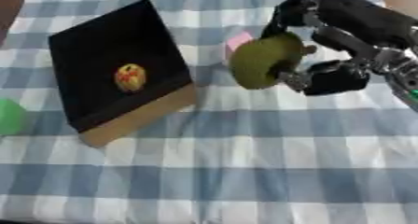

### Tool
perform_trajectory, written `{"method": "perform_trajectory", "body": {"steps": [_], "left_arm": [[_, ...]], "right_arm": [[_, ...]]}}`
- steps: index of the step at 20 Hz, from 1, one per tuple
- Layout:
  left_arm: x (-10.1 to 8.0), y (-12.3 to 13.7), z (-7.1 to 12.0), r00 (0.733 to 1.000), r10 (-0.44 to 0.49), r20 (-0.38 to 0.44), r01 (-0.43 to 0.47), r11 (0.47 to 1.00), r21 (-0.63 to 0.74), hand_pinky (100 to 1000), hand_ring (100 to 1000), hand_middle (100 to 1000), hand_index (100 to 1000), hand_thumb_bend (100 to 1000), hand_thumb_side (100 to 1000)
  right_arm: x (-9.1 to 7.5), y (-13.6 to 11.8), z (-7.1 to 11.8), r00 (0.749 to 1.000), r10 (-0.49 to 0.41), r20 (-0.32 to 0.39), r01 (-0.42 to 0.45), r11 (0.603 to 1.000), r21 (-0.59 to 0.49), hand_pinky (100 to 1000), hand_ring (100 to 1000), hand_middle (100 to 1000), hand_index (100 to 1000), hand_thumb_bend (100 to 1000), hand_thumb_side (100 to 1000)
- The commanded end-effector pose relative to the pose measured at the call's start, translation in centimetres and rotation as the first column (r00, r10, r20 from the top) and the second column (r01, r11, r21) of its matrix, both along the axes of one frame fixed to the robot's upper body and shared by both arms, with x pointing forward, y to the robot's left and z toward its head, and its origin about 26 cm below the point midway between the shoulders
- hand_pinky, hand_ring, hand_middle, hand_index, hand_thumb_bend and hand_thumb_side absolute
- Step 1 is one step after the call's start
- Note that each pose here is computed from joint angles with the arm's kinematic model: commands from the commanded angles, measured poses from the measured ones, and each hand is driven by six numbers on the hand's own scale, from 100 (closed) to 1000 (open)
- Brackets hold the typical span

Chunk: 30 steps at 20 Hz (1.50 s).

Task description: Pick up objects on the table and place them in the box.

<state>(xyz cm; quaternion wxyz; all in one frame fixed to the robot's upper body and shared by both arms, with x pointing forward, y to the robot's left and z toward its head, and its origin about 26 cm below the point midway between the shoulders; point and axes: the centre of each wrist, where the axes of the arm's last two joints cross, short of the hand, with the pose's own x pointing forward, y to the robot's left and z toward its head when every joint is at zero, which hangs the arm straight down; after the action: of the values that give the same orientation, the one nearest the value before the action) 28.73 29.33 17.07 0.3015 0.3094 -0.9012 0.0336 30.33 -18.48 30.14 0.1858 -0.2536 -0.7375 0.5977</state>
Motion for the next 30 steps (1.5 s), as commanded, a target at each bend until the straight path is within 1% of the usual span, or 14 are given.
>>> {"method": "perform_trajectory", "body": {"steps": [1,5,7,10,13,16,19,22,26,30], "left_arm": [[-0.1,0.2,1.2,0.999,0.002,0.042,-0.003,1.000,0.024,833,875,851,914,603,910],[0.0,0.1,1.4,0.999,-0.005,0.048,0.004,1.000,0.026,832,874,850,914,604,908],[0.0,0.1,1.6,0.999,-0.005,0.054,0.004,1.000,0.027,832,874,850,915,605,906],[0.1,0.1,1.8,0.998,-0.003,0.066,0.002,1.000,0.023,833,875,851,915,609,902],[0.2,0.1,2.2,0.996,-0.001,0.089,-0.001,1.000,0.022,834,877,852,915,614,898],[0.3,0.2,2.6,0.993,0.010,0.115,-0.013,1.000,0.025,835,879,852,915,620,891],[0.4,0.2,3.0,0.989,0.026,0.148,-0.029,0.999,0.018,836,880,853,916,624,887],[0.5,0.2,3.2,0.986,0.030,0.164,-0.033,0.999,0.013,836,880,852,915,625,887],[0.6,-0.1,3.4,0.984,0.018,0.175,-0.020,1.000,0.010,836,879,851,915,624,888],[0.7,-0.2,3.5,0.985,0.010,0.175,-0.012,1.000,0.010,835,878,849,914,623,889]], "right_arm": [[-0.8,1.4,2.3,0.998,0.066,-0.014,-0.065,0.997,0.046,777,617,529,658,100,100],[-1.5,3.8,4.6,0.987,0.151,-0.047,-0.148,0.986,0.079,777,617,529,658,100,100],[-1.5,4.9,5.2,0.982,0.183,-0.049,-0.178,0.980,0.087,777,618,528,656,100,100],[-0.8,6.9,5.7,0.976,0.217,-0.027,-0.213,0.972,0.096,776,618,527,654,100,100],[0.3,9.1,5.5,0.973,0.229,0.005,-0.228,0.968,0.103,774,619,526,653,100,100],[2.0,11.2,4.7,0.979,0.201,0.041,-0.204,0.973,0.104,773,620,526,653,100,100],[4.2,13.0,3.1,0.987,0.148,0.064,-0.155,0.983,0.102,772,622,527,653,100,100],[6.2,14.7,1.3,0.991,0.100,0.092,-0.109,0.989,0.099,772,623,528,654,100,100],[8.4,15.9,-1.2,0.995,0.056,0.083,-0.064,0.993,0.097,771,625,532,659,100,100],[9.7,16.3,-3.2,0.997,0.033,0.067,-0.038,0.996,0.075,773,640,551,674,100,100]]}}
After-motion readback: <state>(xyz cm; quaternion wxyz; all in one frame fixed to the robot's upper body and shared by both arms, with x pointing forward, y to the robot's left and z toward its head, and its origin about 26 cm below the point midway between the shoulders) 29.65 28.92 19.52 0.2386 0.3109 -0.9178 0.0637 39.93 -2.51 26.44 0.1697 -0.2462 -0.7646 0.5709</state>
